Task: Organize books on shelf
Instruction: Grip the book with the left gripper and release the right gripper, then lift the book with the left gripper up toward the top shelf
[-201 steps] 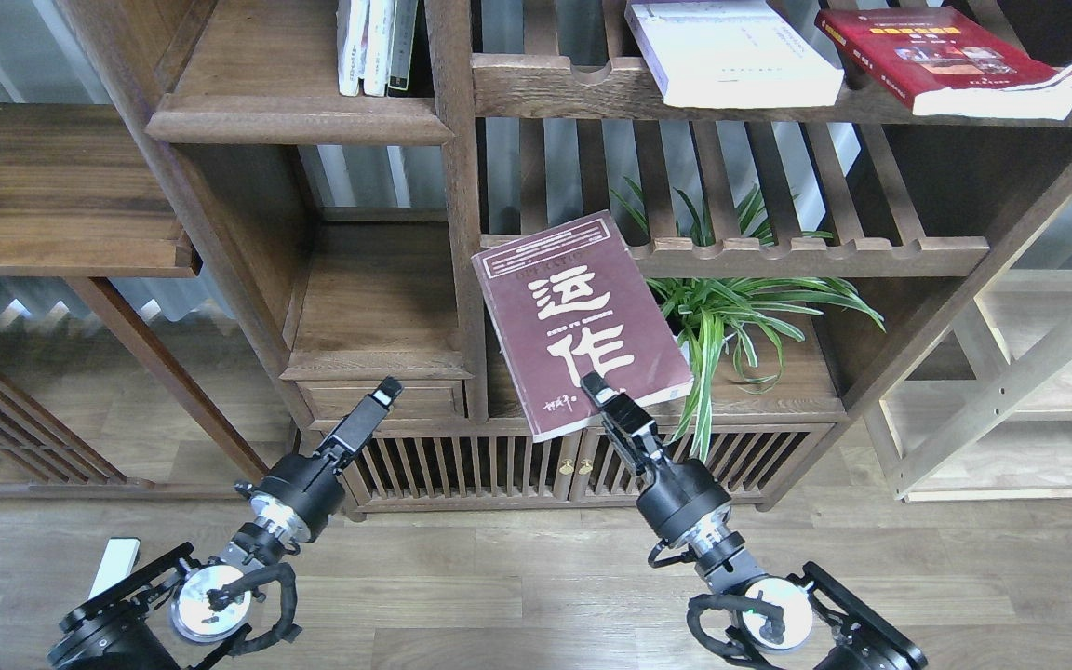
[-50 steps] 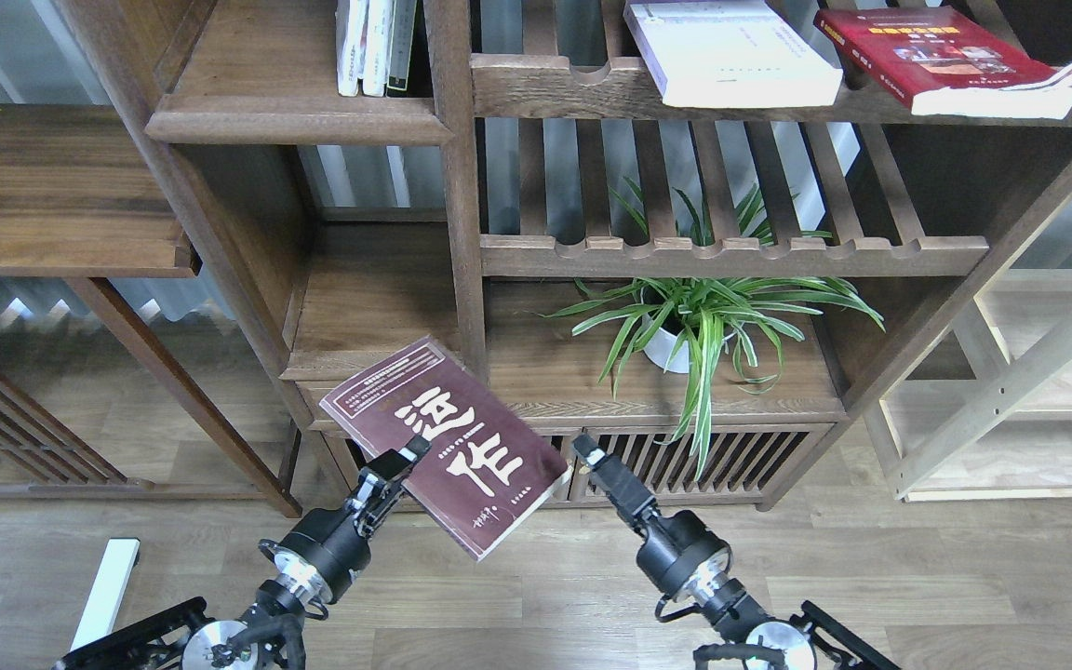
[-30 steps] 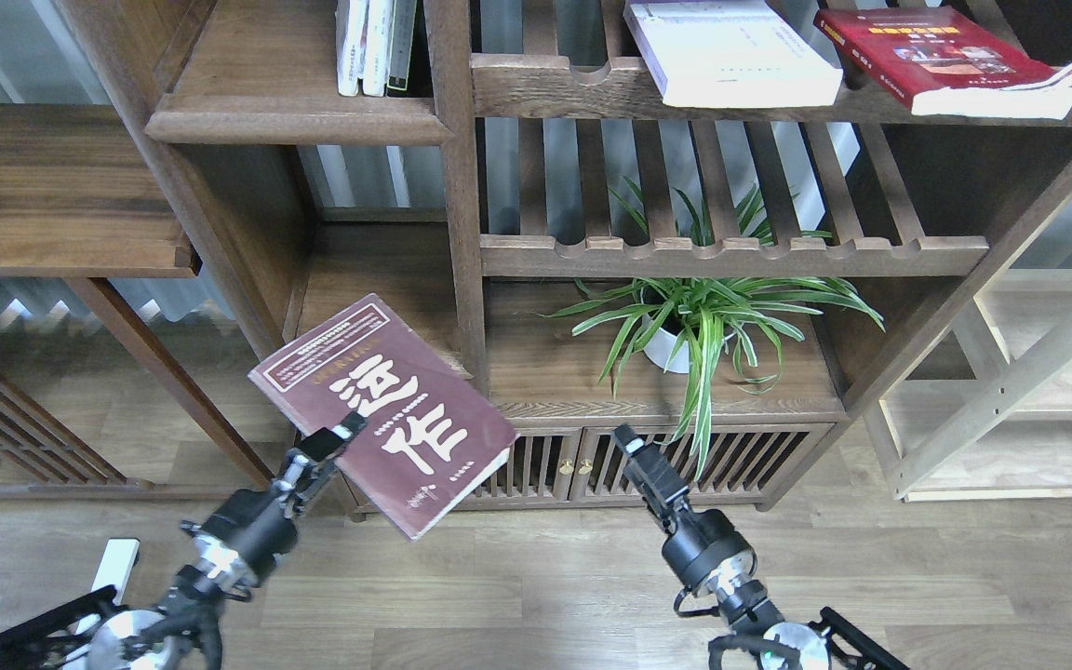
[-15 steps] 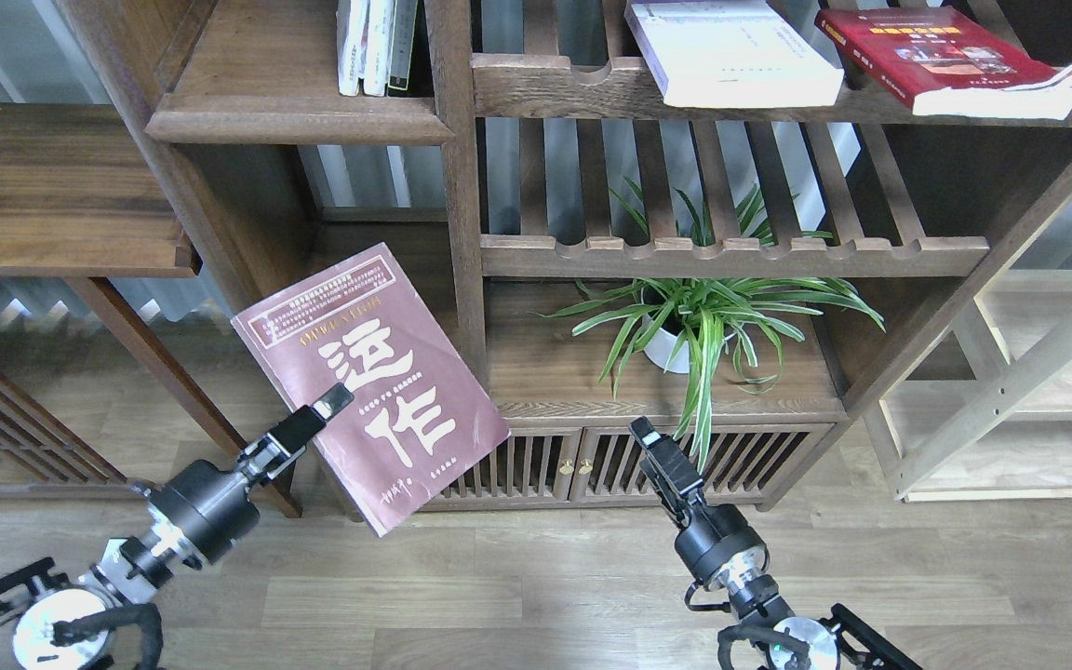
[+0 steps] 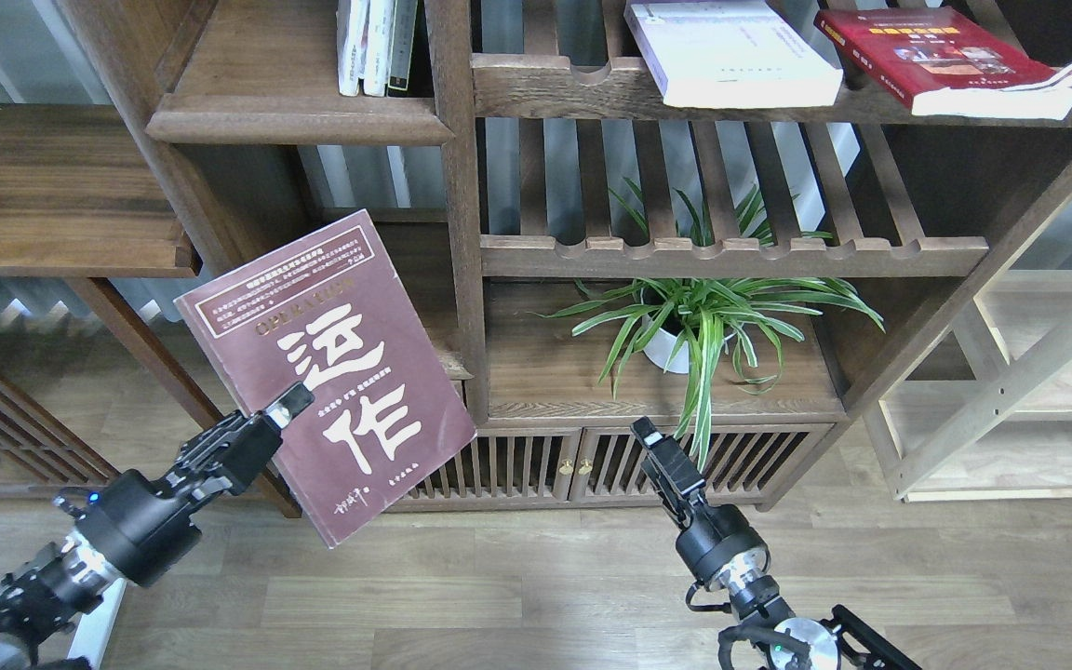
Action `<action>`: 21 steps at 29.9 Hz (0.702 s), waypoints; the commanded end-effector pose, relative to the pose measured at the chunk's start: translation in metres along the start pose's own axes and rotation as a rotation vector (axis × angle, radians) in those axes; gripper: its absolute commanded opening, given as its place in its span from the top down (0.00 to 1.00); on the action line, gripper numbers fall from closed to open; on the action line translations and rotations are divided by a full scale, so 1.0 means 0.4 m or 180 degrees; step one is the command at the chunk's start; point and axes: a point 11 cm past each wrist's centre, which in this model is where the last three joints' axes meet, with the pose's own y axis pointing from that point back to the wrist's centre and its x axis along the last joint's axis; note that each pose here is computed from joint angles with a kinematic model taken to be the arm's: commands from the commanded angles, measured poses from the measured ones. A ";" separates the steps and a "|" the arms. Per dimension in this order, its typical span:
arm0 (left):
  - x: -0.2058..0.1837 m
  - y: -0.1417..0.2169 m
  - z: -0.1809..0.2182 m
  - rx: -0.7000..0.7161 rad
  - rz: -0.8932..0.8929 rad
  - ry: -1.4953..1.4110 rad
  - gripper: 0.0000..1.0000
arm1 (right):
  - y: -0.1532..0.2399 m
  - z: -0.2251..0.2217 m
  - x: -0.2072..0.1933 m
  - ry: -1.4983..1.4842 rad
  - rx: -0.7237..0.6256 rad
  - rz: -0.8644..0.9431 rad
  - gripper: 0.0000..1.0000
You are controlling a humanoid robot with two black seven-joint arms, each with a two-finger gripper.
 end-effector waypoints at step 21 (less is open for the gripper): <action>-0.084 -0.020 0.235 -0.1026 -0.0214 -0.0499 0.97 | -0.002 -0.023 0.000 0.0071 -0.0001 -0.0004 0.01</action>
